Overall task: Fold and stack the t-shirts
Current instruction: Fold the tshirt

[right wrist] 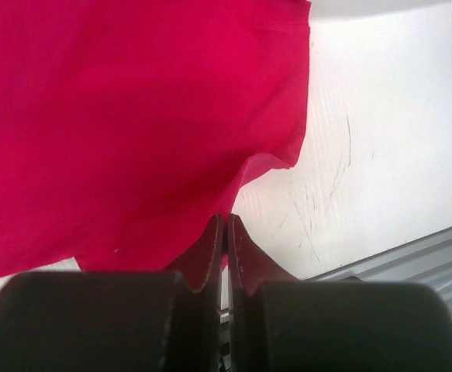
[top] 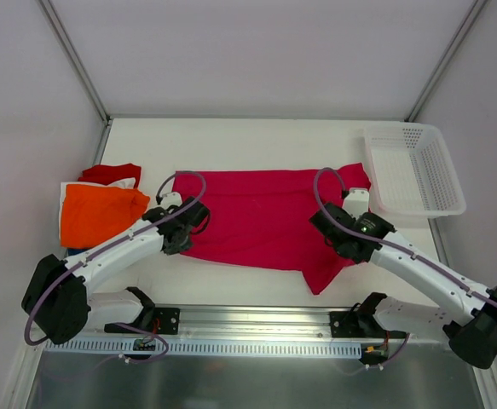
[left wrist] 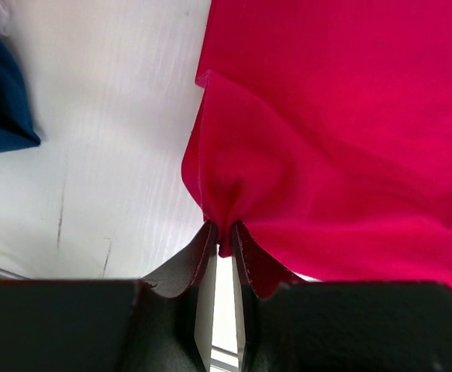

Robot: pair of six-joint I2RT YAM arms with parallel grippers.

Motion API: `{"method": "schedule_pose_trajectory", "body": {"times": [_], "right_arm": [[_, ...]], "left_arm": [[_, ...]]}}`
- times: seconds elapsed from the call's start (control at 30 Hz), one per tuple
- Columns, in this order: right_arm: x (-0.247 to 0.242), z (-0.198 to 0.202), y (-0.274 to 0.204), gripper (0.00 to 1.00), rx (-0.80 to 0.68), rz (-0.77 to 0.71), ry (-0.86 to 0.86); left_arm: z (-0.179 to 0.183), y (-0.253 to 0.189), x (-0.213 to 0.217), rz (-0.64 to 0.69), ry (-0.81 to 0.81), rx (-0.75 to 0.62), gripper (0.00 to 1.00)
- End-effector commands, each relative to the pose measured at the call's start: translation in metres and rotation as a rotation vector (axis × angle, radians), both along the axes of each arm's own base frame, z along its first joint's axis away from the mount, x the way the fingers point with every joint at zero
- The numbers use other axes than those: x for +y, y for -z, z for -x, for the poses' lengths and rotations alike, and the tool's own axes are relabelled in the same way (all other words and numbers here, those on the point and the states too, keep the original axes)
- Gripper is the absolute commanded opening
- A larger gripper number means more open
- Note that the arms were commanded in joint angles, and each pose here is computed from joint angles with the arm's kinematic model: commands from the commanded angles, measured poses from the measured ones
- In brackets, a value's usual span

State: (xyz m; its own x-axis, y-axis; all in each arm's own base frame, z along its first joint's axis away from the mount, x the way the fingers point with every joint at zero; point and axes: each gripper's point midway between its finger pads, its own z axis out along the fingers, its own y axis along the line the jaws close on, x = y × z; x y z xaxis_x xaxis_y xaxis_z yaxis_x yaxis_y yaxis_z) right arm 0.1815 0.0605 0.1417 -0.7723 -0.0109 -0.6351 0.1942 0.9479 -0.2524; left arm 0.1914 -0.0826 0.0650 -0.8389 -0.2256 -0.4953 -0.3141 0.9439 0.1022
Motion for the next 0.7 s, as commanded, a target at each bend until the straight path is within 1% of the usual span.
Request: {"method": "schedule_pose_trajectory", "body": {"times": [0.0, 0.03, 0.1, 0.13, 0.17, 0.3, 0.37, 0.5, 0.53, 0.6, 0.63, 0.67], "right_arm": [[-0.001, -0.020, -0.017, 0.00, -0.057, -0.002, 0.007], [-0.004, -0.025, -0.019, 0.00, -0.063, -0.005, 0.024], [-0.005, -0.036, -0.020, 0.01, -0.066, 0.001, 0.023], [-0.012, -0.041, -0.021, 0.01, -0.064, 0.004, 0.053], [-0.011, -0.048, -0.024, 0.00, -0.073, 0.002, 0.047], [-0.021, -0.076, -0.025, 0.00, -0.078, -0.002, 0.094], [-0.023, -0.087, -0.029, 0.00, -0.078, -0.008, 0.098], [-0.032, -0.117, -0.033, 0.00, -0.067, -0.002, 0.120], [-0.032, -0.124, -0.026, 0.00, -0.039, -0.002, 0.117], [-0.035, -0.141, -0.031, 0.00, -0.047, -0.008, 0.125], [-0.034, -0.148, -0.023, 0.00, -0.017, -0.006, 0.119], [-0.036, -0.159, -0.031, 0.00, -0.034, -0.016, 0.129]], "left_arm": [[-0.022, -0.024, -0.003, -0.052, 0.020, -0.059, 0.11], [-0.026, -0.022, -0.004, -0.075, 0.028, -0.048, 0.11], [-0.040, -0.031, -0.008, -0.083, 0.025, -0.072, 0.12], [-0.044, -0.028, -0.008, -0.104, 0.024, -0.053, 0.12], [-0.053, -0.034, -0.012, -0.100, 0.023, -0.066, 0.12], [-0.074, -0.032, -0.016, -0.134, 0.025, -0.037, 0.12], [-0.087, -0.038, -0.017, -0.126, 0.010, -0.049, 0.12], [-0.103, -0.035, -0.009, -0.137, -0.007, -0.018, 0.12], [-0.108, -0.036, -0.005, -0.127, -0.027, -0.017, 0.11], [-0.114, -0.033, -0.001, -0.133, -0.032, 0.000, 0.11], [-0.120, -0.036, -0.003, -0.116, -0.033, -0.004, 0.11], [-0.125, -0.031, 0.001, -0.123, -0.038, 0.014, 0.11]]}}
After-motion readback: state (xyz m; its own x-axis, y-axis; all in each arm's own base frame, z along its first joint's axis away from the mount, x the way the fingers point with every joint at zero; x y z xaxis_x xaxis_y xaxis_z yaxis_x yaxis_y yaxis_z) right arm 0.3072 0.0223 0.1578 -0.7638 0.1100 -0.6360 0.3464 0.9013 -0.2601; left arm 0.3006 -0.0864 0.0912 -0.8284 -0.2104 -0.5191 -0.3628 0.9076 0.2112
